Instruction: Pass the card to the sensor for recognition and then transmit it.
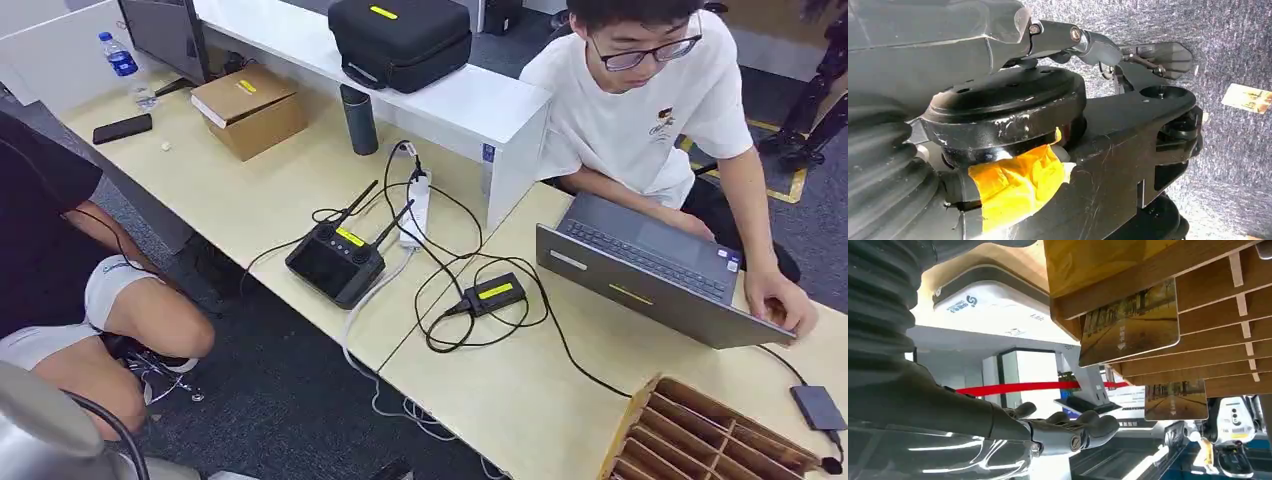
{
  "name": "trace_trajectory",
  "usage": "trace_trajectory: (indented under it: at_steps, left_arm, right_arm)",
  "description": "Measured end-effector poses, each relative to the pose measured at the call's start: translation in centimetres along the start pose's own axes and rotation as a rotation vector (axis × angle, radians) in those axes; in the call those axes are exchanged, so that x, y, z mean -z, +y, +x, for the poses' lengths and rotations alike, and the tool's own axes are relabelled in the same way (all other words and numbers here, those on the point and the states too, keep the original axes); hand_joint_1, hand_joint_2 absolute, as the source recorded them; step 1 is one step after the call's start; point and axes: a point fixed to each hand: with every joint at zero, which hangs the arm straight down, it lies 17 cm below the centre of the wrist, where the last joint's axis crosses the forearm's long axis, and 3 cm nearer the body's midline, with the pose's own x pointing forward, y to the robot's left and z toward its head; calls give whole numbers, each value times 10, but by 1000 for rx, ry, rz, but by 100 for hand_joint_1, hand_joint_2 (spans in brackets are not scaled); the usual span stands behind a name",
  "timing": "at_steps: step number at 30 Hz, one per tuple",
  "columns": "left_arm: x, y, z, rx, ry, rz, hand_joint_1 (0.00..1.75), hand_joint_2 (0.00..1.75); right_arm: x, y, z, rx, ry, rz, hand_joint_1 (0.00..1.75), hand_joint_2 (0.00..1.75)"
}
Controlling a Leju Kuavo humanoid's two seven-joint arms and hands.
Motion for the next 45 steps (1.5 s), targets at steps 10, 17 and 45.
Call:
trace_trajectory:
  at_steps: [10,17,45]
  left_arm:
    - [0,0,0,0,1,0,0,175]
    - [0,0,0,0,1,0,0,175]
    - [0,0,0,4,2,-3,0,175]
  right_arm:
    - [1,-1,5,9,-23,-4,0,175]
    - [3,-1,7,11,-28,-6,0,175]
    - [15,14,29,57,-41,20,0,175]
